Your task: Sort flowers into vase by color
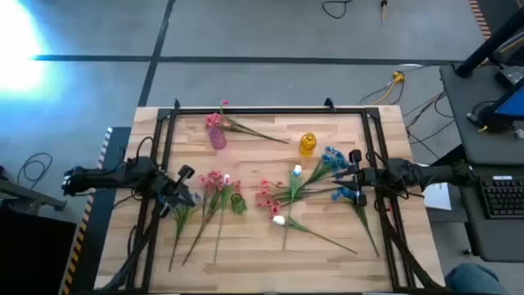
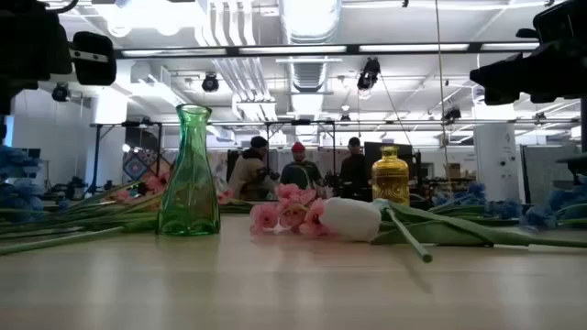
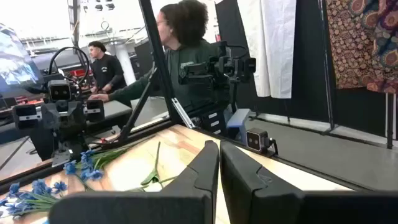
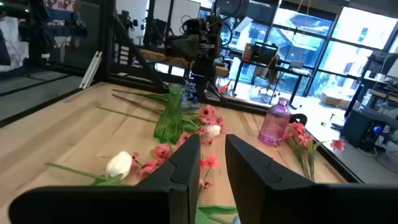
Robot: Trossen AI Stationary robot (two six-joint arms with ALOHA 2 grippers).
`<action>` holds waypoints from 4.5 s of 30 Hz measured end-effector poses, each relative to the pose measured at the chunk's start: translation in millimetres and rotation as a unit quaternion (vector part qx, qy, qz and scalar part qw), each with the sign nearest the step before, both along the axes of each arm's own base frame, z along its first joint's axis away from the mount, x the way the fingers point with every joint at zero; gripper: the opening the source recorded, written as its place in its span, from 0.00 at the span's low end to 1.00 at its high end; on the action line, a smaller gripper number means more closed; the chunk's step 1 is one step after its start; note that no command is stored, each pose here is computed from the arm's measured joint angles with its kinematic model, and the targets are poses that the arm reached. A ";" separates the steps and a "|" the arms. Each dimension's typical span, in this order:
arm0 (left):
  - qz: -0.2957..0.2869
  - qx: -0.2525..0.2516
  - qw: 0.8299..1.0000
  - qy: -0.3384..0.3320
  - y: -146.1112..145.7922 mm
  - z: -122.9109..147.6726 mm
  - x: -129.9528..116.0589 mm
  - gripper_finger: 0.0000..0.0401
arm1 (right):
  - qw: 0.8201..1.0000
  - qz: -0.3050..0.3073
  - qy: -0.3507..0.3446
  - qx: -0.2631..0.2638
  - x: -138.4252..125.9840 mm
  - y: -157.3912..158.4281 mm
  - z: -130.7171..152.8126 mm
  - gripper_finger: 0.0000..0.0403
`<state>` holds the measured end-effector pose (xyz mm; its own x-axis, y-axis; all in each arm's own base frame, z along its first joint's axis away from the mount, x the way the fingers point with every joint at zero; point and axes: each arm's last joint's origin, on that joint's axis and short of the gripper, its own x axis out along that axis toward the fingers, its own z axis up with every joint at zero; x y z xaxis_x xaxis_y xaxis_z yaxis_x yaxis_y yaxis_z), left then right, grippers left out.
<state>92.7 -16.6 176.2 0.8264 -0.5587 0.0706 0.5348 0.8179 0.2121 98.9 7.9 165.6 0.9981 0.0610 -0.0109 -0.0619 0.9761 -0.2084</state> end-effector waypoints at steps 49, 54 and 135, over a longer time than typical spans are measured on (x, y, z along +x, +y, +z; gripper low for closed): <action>0.000 0.000 1.000 0.000 0.0 0.0 0.0 0.00 | 1.000 0.000 0.000 0.000 0.0 0.0 0.0 0.21; 0.000 0.000 1.000 0.000 0.0 0.0 0.0 0.00 | 1.000 0.000 0.000 0.000 0.0 0.0 -0.1 0.19; 0.357 -0.458 0.611 0.538 -10.2 80.1 36.6 0.00 | 0.962 -0.035 -0.015 0.269 8.7 -1.6 52.7 0.13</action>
<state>129.3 -26.8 256.4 0.6802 -0.1610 -0.7151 -0.6012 0.4355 -0.6699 107.6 6.4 218.3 0.9993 -0.0180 0.0315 0.0066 0.9447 0.3279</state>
